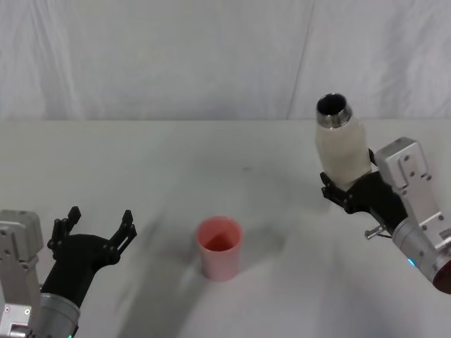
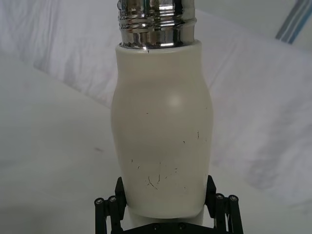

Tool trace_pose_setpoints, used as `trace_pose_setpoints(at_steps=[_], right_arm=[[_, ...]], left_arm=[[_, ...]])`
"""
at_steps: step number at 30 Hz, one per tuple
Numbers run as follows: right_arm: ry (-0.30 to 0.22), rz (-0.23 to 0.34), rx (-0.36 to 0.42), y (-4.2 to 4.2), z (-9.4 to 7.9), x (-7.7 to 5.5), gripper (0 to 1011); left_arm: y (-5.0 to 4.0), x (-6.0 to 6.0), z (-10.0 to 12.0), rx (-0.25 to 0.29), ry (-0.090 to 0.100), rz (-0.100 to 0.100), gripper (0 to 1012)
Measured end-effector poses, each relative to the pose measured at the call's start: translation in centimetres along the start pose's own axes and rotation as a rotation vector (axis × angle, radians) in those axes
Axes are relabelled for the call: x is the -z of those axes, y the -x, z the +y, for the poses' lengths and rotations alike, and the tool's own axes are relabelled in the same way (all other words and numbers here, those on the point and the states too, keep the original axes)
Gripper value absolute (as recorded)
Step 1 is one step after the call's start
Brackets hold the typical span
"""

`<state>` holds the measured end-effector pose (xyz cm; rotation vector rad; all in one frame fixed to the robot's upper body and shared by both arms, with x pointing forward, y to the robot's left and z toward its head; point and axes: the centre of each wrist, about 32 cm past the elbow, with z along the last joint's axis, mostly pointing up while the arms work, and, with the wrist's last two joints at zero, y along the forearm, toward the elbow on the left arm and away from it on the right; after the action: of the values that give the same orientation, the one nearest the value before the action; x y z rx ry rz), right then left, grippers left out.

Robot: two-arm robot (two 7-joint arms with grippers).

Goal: Grasp the thermos with one hand and pour water into the cup lid.

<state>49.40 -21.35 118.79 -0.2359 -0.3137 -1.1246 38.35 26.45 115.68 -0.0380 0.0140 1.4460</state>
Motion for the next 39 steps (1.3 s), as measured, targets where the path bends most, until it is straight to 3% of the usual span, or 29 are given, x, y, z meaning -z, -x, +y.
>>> trace_pose_setpoints(at_steps=[24,39], right_arm=[[-0.023,-0.393,-0.011,2.59,-0.9,0.4,953],[-0.036,-0.574,-0.008,3.63,-0.7,0.9,955]], left_arm=[[0.0,0.0,0.0,0.0,0.0,0.0,1001],[0.0,0.0,0.0,0.0,0.0,0.0,1001]])
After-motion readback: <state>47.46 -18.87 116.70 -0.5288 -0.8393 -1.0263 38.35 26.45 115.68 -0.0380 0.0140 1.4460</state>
